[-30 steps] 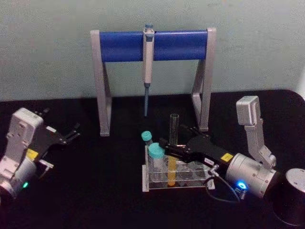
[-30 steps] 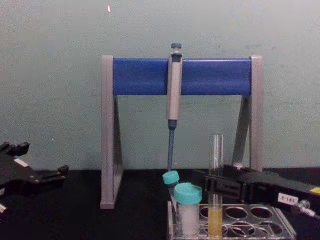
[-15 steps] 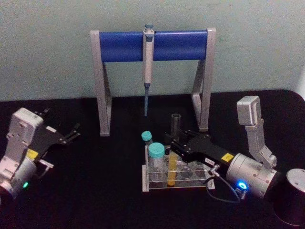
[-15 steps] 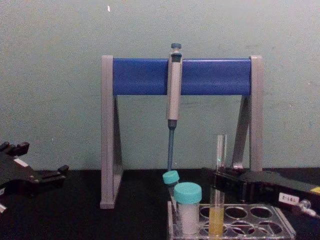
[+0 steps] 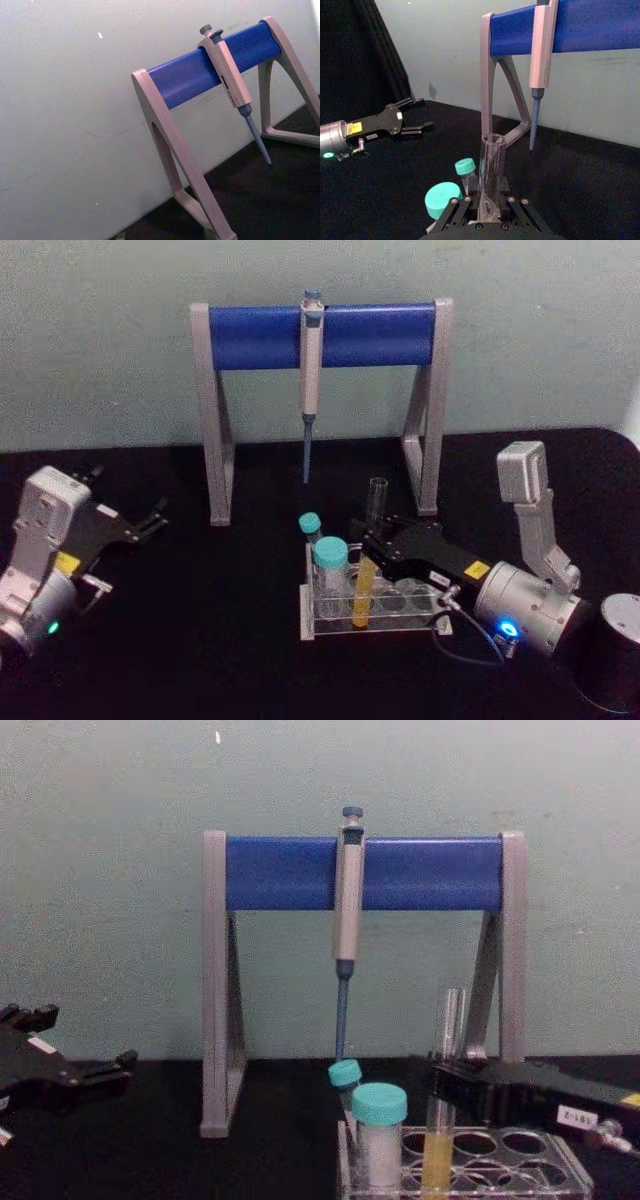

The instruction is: Pick up the test tube from the test tube rack, shake it, then place it back into the test tube rack.

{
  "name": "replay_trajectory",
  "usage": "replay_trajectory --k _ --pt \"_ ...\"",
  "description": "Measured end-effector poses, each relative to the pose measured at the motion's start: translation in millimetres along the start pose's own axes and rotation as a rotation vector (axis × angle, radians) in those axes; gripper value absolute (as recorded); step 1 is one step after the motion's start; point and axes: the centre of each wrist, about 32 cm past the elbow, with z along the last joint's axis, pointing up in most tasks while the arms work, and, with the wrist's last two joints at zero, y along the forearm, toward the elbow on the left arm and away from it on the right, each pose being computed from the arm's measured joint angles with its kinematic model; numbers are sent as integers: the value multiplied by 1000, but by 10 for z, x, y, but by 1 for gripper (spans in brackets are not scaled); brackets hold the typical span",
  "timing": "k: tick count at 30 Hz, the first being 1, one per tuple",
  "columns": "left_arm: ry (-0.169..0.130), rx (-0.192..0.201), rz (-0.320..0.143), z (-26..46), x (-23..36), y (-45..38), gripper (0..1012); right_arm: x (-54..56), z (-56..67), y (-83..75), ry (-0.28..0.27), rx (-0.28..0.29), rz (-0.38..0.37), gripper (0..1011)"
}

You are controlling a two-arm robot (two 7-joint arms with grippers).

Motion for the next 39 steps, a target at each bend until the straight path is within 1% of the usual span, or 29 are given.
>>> replay_trajectory --k 8,12,15,18,25,28,33,39 --pt "0 0 0 0 0 0 1001 0 -2 -2 -2 1 1 233" --pt "0 0 0 0 0 0 1001 -7 1 -2 -27 6 5 234" --pt "0 0 0 0 0 0 1001 -23 10 2 -59 6 15 233" --pt "0 0 0 0 0 0 1001 -45 19 11 -86 1 25 233" --pt "0 0 0 0 0 0 1001 -79 35 26 -126 -9 40 233" --pt "0 0 0 0 0 0 1001 -95 50 29 -159 -14 45 234" --pt "0 0 0 0 0 0 1001 -114 77 29 -197 -15 44 233" --pt "0 0 0 0 0 0 1001 -142 113 13 -218 -4 43 234"
